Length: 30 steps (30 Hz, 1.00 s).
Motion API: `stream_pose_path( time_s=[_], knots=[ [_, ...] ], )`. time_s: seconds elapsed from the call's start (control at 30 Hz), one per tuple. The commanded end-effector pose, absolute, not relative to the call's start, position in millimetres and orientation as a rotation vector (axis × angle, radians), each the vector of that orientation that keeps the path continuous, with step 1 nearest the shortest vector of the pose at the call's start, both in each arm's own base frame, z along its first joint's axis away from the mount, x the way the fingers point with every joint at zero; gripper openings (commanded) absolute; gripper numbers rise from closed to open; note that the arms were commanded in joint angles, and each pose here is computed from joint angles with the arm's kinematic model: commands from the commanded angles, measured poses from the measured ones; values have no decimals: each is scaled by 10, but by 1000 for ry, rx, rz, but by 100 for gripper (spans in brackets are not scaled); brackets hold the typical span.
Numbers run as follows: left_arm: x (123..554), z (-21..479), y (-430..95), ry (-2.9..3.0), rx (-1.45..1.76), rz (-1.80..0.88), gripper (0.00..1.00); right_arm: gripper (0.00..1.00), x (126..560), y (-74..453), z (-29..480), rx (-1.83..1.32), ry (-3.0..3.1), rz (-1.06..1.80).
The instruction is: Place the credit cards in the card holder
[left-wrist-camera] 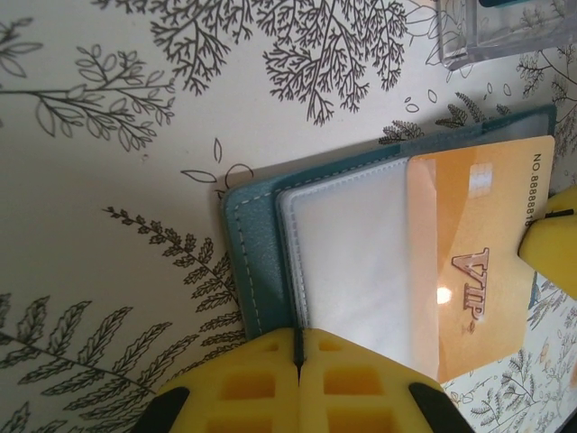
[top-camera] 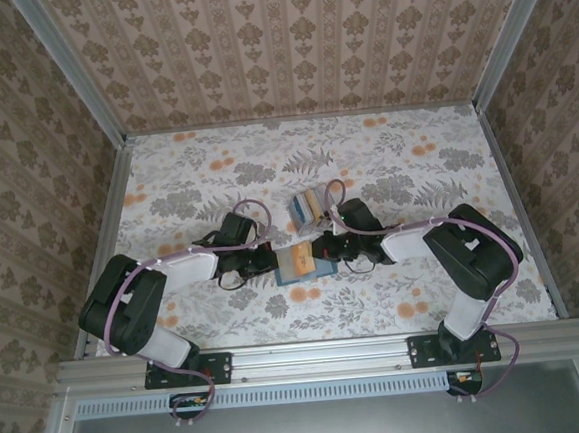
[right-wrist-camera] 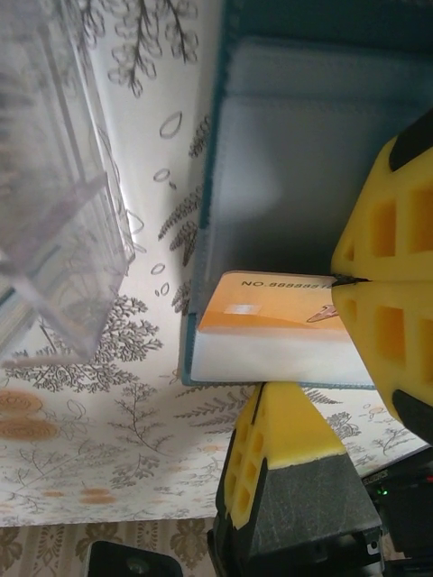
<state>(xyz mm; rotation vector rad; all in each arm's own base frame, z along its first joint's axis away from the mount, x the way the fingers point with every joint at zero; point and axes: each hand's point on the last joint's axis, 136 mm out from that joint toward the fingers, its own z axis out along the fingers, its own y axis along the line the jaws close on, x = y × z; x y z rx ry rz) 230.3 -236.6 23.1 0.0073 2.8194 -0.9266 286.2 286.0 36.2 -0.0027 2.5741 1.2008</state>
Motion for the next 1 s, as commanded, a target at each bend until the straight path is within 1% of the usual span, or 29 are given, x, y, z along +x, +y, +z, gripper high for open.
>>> stream_pose_path(
  time_s=[0.0, 0.23, 0.43, 0.53, 0.63, 0.8, 0.9, 0.97],
  knots=[
    [2176, 80, -2271, 2884, -26, -868, 2, 0, 2816, 2895, 309, 27, 2569, 1183],
    [2196, 94, -2283, 2876, -37, -876, 2, 0, 2690, 3029, 305, 19, 2588, 1189],
    [2206, 119, -2310, 2863, -54, -904, 2, 0, 2626, 3114, 193, 34, 2616, 1180],
    [2187, 173, -2334, 2866, -27, -911, 4, 0, 2622, 3149, 130, 57, 2617, 1180],
    [2127, 247, -2267, 2879, 17, -859, 5, 0, 2633, 3125, 76, 113, 2603, 1168],
    [2034, 323, -2020, 2863, -4, -753, 7, 0, 2667, 3021, 39, 200, 2565, 1122],
    [1963, 246, -2022, 2890, 34, -760, 7, 0, 2691, 3025, 50, 220, 2549, 1116],
    [1907, 167, -2056, 2943, 82, -747, 5, 0, 2712, 3055, 71, 229, 2537, 1121]
  ],
)
